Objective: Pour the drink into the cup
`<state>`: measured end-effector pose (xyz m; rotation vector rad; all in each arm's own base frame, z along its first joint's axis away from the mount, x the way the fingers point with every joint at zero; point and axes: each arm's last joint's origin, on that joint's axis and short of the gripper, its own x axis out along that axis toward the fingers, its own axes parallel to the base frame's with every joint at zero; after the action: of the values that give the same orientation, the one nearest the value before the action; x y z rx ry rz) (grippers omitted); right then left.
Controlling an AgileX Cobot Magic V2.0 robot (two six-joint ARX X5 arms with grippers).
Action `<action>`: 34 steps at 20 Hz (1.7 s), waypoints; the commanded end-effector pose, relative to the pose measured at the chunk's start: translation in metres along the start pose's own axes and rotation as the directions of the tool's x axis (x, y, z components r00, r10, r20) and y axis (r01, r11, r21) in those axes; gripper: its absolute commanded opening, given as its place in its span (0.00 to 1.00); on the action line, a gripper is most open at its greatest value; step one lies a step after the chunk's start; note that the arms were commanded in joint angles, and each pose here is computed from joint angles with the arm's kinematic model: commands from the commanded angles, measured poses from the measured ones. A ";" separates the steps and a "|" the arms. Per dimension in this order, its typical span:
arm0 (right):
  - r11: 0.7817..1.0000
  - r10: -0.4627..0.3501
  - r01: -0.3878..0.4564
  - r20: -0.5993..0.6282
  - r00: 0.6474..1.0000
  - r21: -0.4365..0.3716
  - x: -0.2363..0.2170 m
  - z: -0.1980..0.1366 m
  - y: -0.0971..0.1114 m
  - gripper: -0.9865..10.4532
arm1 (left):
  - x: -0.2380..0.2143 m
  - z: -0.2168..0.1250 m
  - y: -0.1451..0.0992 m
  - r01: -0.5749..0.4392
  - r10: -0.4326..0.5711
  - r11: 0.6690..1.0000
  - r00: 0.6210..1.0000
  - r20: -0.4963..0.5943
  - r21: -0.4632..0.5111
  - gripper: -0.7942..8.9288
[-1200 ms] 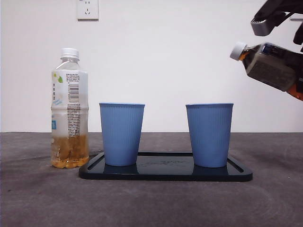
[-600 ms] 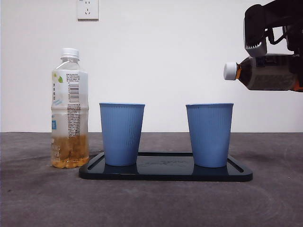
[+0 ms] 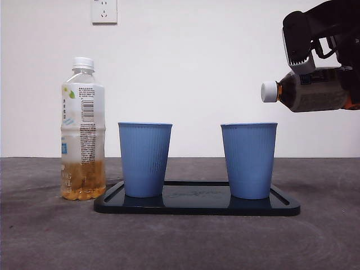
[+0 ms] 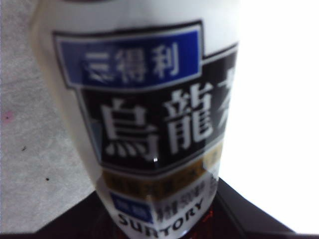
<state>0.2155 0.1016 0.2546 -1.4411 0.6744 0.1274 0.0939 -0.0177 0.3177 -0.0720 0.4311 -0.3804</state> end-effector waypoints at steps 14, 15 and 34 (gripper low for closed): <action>0.960 -0.068 0.051 0.052 0.996 0.276 -0.005 0.006 -0.017 0.15 | -0.003 0.005 -0.001 0.007 -0.008 1.000 1.000 0.023 0.024 0.60; 0.934 -0.068 0.037 0.073 0.995 0.357 -0.007 0.006 -0.021 0.14 | -0.003 0.005 -0.001 0.007 -0.008 1.000 1.000 0.023 0.024 0.60; 0.189 -0.194 -0.440 0.473 0.860 0.878 0.014 -0.031 -0.018 0.14 | -0.003 0.005 -0.001 0.007 -0.008 1.000 1.000 0.023 0.024 0.60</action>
<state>0.2229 0.0647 0.2487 -0.0312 0.3565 0.1511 0.0938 -0.0177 0.3175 -0.0722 0.4338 -0.3803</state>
